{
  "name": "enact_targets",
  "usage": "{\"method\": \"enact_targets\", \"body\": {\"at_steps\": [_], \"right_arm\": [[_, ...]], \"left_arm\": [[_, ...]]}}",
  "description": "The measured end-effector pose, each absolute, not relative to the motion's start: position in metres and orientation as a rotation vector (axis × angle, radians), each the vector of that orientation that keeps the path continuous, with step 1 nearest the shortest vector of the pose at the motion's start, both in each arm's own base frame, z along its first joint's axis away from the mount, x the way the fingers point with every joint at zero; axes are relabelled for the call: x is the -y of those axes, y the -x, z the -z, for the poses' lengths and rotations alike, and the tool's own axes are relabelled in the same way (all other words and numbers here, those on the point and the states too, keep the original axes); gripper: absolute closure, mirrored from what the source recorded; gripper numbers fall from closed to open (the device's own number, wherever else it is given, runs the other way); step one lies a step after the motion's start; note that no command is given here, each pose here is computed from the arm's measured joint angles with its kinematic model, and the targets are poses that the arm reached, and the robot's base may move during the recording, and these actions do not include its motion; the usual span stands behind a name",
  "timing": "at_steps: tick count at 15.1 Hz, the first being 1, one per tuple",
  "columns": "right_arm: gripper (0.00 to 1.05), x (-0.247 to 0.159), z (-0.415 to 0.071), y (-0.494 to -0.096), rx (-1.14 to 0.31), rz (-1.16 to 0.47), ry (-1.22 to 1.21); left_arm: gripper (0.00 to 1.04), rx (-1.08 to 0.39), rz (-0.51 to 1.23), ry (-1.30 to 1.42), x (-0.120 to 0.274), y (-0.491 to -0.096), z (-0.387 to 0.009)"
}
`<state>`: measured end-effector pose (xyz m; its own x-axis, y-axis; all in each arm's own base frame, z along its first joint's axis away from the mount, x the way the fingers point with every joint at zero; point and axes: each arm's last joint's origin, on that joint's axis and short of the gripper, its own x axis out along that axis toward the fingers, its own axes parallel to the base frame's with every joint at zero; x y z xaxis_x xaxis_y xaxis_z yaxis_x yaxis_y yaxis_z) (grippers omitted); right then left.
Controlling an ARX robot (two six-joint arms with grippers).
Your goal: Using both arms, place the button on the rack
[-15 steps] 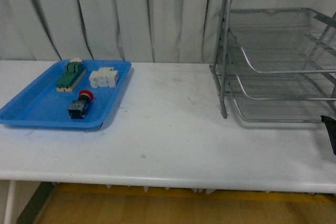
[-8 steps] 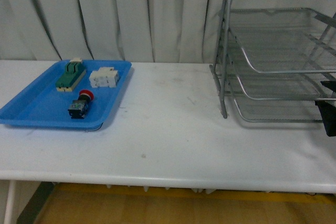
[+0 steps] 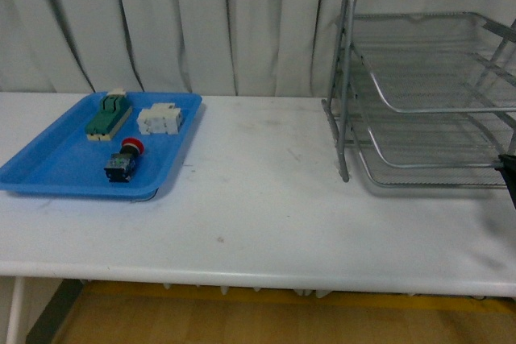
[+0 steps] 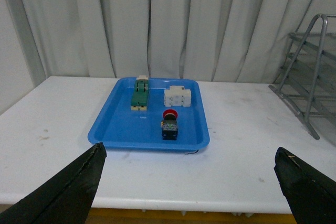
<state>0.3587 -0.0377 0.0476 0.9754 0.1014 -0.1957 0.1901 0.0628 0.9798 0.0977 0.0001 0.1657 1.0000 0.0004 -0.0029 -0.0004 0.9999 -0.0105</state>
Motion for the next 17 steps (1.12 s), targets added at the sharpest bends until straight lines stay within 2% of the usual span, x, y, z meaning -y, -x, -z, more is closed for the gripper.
{"method": "enact_targets", "body": {"at_steps": [9, 12, 17], "right_arm": [[1.01, 0.045, -0.05, -0.284, -0.36, 0.147, -1.527], [0.79, 0.047, -0.047, -0.278, -0.383, 0.153, -1.507], [0.15, 0.048, -0.061, -0.267, -0.354, 0.134, -1.457]], "left_arm": [[0.07, -0.003, 0.0, 0.01, 0.0, -0.098, -0.166], [0.07, -0.003, -0.001, 0.01, 0.0, -0.098, -0.166], [0.07, -0.003, -0.001, 0.01, 0.0, -0.098, -0.166]]}}
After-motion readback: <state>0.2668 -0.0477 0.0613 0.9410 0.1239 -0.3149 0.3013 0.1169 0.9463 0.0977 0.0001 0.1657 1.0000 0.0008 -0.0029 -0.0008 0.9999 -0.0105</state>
